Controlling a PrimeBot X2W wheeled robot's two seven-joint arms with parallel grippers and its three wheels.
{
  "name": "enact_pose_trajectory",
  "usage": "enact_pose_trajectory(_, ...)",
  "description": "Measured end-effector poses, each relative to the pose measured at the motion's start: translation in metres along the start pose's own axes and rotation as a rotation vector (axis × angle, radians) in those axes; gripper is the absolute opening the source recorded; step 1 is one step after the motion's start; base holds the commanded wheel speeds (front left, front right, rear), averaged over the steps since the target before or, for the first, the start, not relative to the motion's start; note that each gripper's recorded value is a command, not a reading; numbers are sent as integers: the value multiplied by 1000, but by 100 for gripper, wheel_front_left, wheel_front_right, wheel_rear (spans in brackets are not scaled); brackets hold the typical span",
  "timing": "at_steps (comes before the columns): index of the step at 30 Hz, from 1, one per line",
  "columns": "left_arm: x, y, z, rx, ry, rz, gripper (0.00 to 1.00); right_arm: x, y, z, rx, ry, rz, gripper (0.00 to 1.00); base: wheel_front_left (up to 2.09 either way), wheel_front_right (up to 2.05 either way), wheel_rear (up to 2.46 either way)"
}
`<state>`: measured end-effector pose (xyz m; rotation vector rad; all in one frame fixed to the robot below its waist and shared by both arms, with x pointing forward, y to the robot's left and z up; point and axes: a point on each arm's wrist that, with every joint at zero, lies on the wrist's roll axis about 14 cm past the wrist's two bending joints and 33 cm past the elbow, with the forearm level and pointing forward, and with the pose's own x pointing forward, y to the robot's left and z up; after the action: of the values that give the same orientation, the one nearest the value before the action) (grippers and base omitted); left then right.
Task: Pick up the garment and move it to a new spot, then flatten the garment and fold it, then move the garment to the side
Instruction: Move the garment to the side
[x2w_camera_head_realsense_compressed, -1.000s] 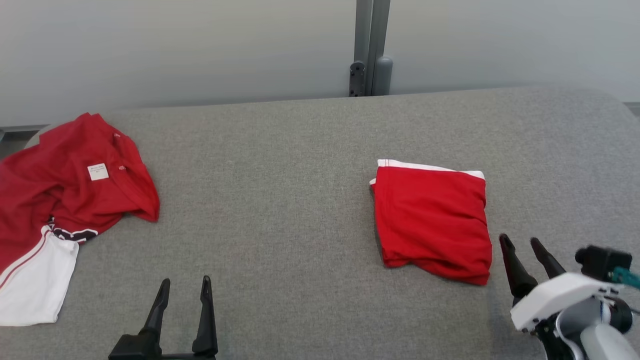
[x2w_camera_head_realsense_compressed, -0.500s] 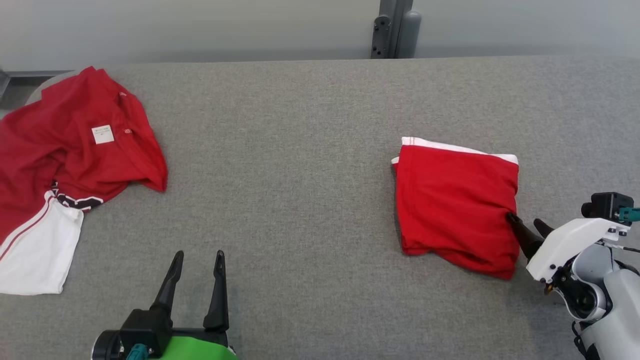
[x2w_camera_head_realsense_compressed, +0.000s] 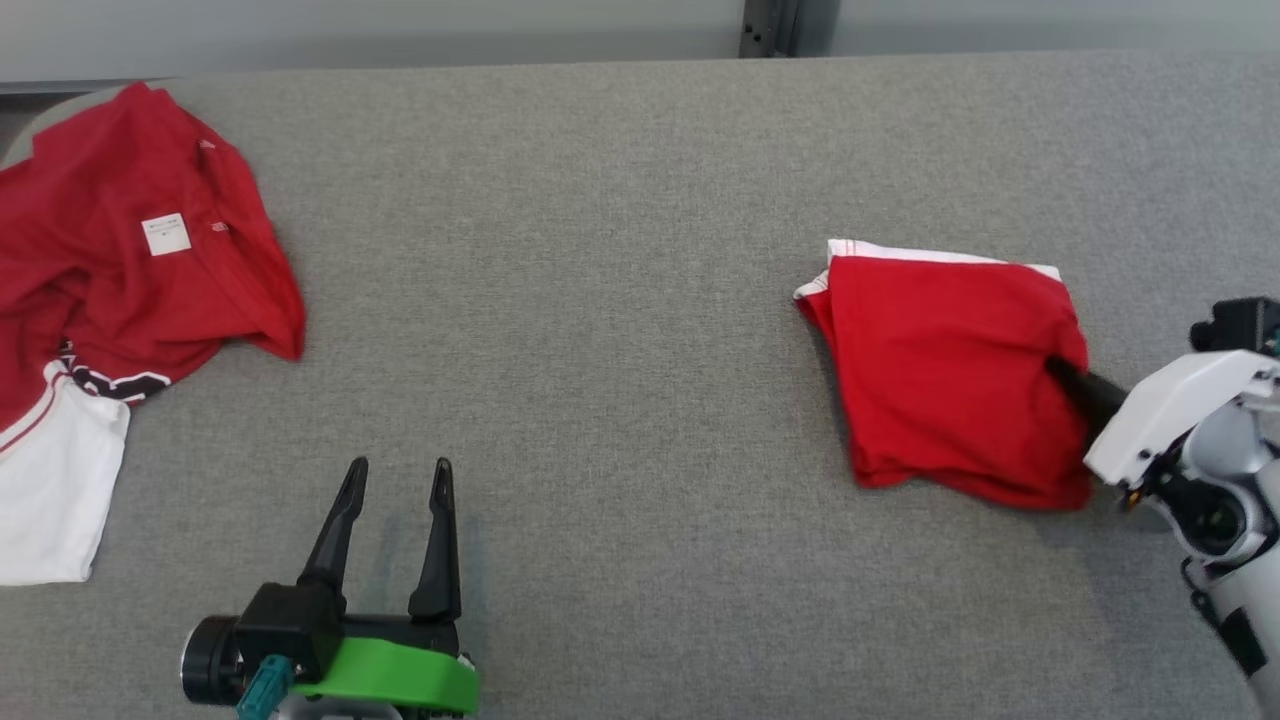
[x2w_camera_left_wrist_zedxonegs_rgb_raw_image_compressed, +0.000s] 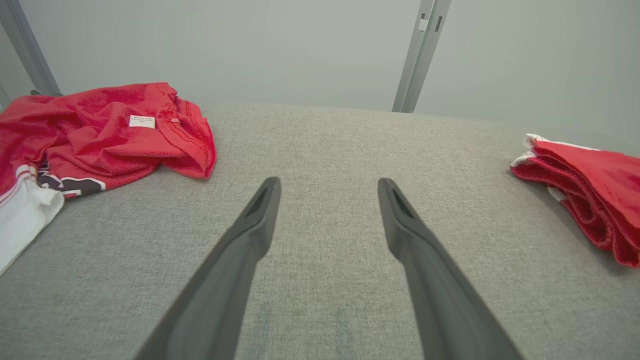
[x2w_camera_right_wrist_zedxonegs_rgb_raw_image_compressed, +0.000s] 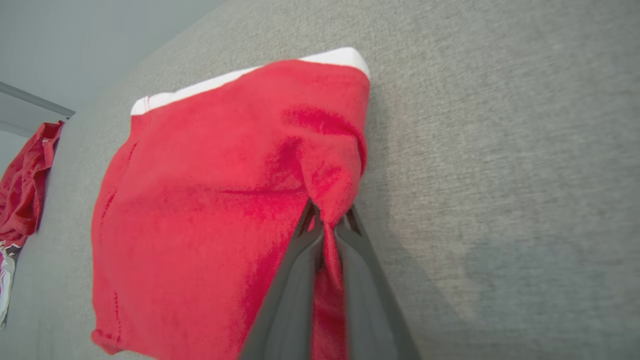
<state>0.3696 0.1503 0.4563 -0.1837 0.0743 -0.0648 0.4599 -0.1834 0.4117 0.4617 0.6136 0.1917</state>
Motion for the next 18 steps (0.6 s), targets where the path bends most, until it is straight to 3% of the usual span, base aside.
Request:
enact_pose_trajectory(5, 34, -19, 5, 21, -28, -91, 100, -7, -45, 64, -94, -77, -98, 0, 0, 0, 0)
enact_pose_trajectory(9, 79, -42, 3, 26, -57, -187, 100, -7, -97, 114, -191, -124, -247, 0, 0, 0, 0)
enact_pose_trajectory(18, 115, -50, -52, -4, 38, -229, 100, -14, -199, 125, -286, -12, -548, 0, 0, 0, 0)
